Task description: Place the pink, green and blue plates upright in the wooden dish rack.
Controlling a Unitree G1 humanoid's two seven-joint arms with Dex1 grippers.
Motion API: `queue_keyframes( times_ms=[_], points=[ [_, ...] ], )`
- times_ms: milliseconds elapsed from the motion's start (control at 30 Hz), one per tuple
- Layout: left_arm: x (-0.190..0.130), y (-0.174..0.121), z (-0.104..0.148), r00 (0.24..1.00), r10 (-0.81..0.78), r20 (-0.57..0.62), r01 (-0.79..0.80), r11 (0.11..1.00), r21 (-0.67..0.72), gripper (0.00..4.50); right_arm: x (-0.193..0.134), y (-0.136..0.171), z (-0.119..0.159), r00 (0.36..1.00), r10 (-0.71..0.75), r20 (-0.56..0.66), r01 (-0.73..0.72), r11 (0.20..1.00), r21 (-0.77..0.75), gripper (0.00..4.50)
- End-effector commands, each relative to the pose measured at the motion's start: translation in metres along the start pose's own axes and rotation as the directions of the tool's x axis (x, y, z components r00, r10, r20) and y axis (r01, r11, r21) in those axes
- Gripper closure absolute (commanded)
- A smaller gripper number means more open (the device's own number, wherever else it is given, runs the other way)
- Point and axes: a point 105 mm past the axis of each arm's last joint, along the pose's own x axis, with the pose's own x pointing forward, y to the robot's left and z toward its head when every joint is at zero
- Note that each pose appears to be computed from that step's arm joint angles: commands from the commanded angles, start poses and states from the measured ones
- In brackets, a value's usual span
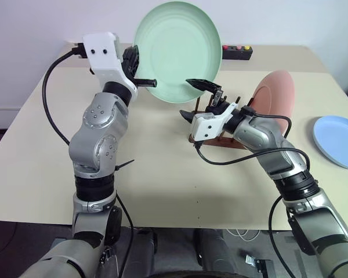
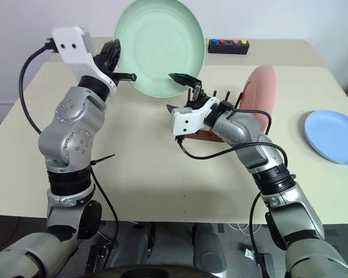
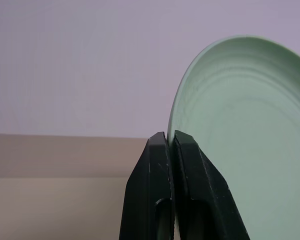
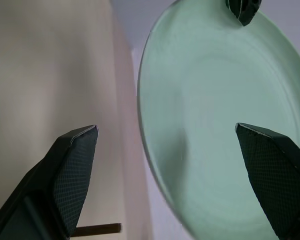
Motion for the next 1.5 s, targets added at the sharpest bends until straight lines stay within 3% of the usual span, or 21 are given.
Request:
queue_keyframes(
  times_ms=[33, 100, 300, 333, 567, 600, 667, 867, 1100, 1200, 1367, 1500],
  points=[
    [-0.002, -0.015, 0.022, 0.996, -0.055, 0.072, 0.055, 0.998, 0.004, 4.5, 0.001, -0.011, 0.005, 0.999, -0.033, 0.03, 0.034, 0.999, -0.023, 0.53],
    [-0.002, -0.017, 0.021, 0.996, -0.062, 0.068, 0.062, 0.998, 0.001, 4.5, 0.001, -0.01, 0.006, 0.999, -0.029, 0.034, 0.029, 0.999, -0.023, 1.2],
    [-0.003, -0.019, 0.021, 0.995, -0.08, 0.066, 0.081, 0.997, -0.008, 4.5, 0.0, -0.008, 0.004, 0.999, -0.021, 0.027, 0.022, 0.999, -0.026, 4.28],
    [-0.003, -0.019, 0.021, 0.995, -0.081, 0.066, 0.081, 0.997, -0.009, 4.5, 0.0, -0.009, 0.004, 0.999, -0.021, 0.027, 0.022, 0.999, -0.025, 4.41],
    [-0.004, -0.019, 0.021, 0.994, -0.085, 0.074, 0.088, 0.995, -0.046, 4.5, 0.0, -0.007, 0.004, 1.0, -0.013, 0.026, 0.014, 0.999, -0.035, 4.41],
    [-0.004, -0.018, 0.022, 0.994, -0.079, 0.08, 0.084, 0.995, -0.06, 3.88, 0.0, -0.008, 0.004, 1.0, -0.013, 0.025, 0.014, 0.999, -0.039, 4.5],
    [-0.005, -0.017, 0.025, 0.993, -0.075, 0.095, 0.083, 0.993, -0.079, 3.12, 0.0, -0.008, 0.004, 1.0, -0.014, 0.025, 0.015, 0.999, -0.043, 4.5],
    [-0.007, -0.001, 0.057, 0.97, -0.003, 0.244, 0.062, 0.97, -0.234, 0.06, -0.001, -0.011, 0.004, 0.999, -0.028, 0.03, 0.03, 0.997, -0.071, 4.5],
    [-0.014, 0.032, 0.076, 0.939, 0.085, 0.334, -0.013, 0.978, -0.21, 0.06, -0.004, -0.025, 0.006, 0.996, -0.067, 0.055, 0.073, 0.991, -0.113, 4.5],
    [-0.015, 0.048, 0.071, 0.949, 0.075, 0.306, -0.068, 0.997, -0.031, 0.06, -0.008, -0.042, 0.005, 0.99, -0.128, 0.062, 0.132, 0.99, -0.057, 4.5],
    [-0.021, 0.081, 0.036, 0.984, 0.066, 0.167, -0.089, 0.987, 0.135, 0.06, -0.026, -0.083, 0.01, 0.958, -0.267, 0.105, 0.241, 0.948, 0.209, 4.5],
    [-0.035, 0.077, -0.002, 0.998, -0.05, 0.035, 0.043, 0.981, 0.191, 0.06, -0.044, -0.099, 0.012, 0.937, -0.329, 0.118, 0.24, 0.851, 0.468, 4.5]
  ],
)
